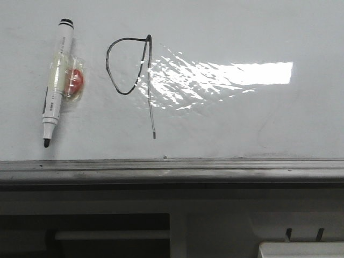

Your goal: Write number 9 on whiteboard

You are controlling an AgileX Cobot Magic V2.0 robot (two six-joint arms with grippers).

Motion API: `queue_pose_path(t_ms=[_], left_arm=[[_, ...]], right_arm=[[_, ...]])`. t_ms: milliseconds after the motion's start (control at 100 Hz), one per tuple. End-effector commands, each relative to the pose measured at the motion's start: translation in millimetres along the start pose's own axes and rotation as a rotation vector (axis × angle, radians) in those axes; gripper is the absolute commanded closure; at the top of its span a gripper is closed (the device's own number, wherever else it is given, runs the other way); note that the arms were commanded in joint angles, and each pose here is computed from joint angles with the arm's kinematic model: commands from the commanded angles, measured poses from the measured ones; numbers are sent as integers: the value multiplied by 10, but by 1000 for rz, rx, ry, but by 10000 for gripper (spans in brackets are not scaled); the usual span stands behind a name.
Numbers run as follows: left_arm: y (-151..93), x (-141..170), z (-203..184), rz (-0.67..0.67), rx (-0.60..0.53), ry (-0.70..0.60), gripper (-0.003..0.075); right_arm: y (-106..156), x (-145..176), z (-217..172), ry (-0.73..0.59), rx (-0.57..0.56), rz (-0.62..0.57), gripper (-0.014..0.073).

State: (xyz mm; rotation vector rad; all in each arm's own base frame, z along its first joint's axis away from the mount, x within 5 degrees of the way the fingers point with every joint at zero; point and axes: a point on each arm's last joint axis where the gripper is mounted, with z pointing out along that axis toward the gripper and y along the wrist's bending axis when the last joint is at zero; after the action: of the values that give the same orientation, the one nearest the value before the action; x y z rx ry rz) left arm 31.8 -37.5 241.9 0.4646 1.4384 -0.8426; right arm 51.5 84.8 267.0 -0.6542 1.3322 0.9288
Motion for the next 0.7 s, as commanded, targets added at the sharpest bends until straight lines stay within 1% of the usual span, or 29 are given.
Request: queue_pose_path(t_ms=[0, 440, 610, 650, 690], left_arm=[[-9, -142, -28, -12, -5, -91, 740], [-8, -144, -28, -10, -6, -93, 740], [36, -96, -16, -5, -35, -134, 740], [58, -52, -14, 15, -49, -147, 740], [89, -1, -10, 66, -73, -171, 741]], right_arm=[[17, -150, 7, -105, -11, -22, 665], [17, -150, 7, -105, -11, -22, 665], [17, -150, 7, -105, -11, -22, 665], [17, -150, 7, -105, -11, -22, 665], [17, -150, 7, -105, -11, -22, 665]])
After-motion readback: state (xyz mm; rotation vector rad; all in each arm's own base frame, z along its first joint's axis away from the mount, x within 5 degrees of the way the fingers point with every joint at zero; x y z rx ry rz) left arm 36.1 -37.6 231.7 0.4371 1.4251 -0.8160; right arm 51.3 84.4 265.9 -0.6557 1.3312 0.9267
